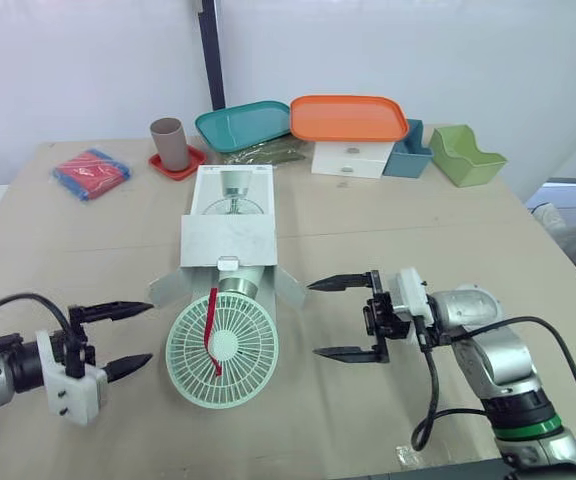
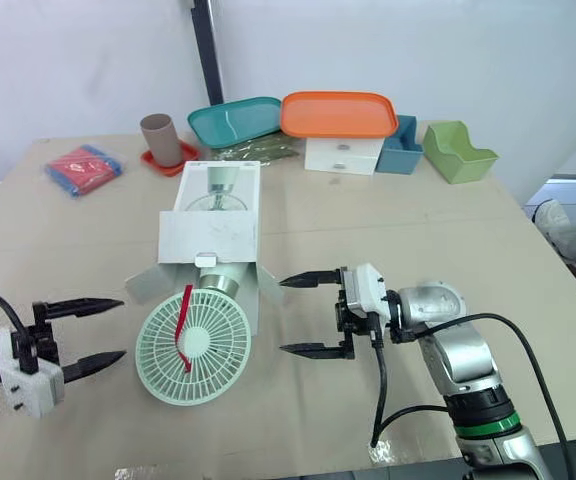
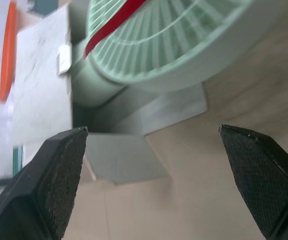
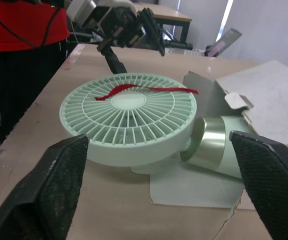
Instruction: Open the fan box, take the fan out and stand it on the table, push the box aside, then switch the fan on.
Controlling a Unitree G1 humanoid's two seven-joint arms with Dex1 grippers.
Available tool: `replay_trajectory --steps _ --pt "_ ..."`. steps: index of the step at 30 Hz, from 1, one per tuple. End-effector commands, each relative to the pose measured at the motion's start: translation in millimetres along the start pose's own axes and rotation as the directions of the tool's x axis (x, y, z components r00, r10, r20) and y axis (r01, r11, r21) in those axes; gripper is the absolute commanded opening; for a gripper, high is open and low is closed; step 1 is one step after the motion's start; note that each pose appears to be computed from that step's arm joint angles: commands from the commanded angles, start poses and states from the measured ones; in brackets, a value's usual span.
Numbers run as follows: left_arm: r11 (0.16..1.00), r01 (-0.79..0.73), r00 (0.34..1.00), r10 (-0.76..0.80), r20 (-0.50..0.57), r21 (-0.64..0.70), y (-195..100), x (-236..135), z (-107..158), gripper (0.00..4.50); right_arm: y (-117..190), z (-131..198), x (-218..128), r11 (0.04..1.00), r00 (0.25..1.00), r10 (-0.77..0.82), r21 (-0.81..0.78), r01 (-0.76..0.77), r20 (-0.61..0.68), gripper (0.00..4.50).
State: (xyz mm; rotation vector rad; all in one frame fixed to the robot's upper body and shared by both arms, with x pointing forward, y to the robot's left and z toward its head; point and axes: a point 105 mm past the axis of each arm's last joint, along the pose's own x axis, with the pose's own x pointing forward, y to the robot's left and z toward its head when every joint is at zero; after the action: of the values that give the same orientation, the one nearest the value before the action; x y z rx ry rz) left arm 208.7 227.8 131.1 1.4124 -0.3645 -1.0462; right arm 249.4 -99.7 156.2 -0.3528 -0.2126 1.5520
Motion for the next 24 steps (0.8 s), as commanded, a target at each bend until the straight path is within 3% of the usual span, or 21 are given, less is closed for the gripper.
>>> replay_trajectory --steps 1,8,24 --pt "0.991 -0.002 0.996 -0.010 0.085 0.135 -3.7 -0.7 10.4 4.50 5.1 10.5 -0.5 0.999 1.000 0.010 -0.032 -0.009 0.021 4.46" --pt "0.974 -0.060 0.982 0.018 0.190 0.220 -6.8 21.1 22.1 4.50 9.5 8.0 1.0 1.000 1.000 0.014 -0.009 -0.014 -0.006 4.46" --pt "0.929 -0.122 0.967 0.033 0.252 0.349 -6.0 57.3 19.3 4.50 1.0 7.4 3.6 0.998 0.999 -0.028 -0.058 0.025 -0.045 4.46"
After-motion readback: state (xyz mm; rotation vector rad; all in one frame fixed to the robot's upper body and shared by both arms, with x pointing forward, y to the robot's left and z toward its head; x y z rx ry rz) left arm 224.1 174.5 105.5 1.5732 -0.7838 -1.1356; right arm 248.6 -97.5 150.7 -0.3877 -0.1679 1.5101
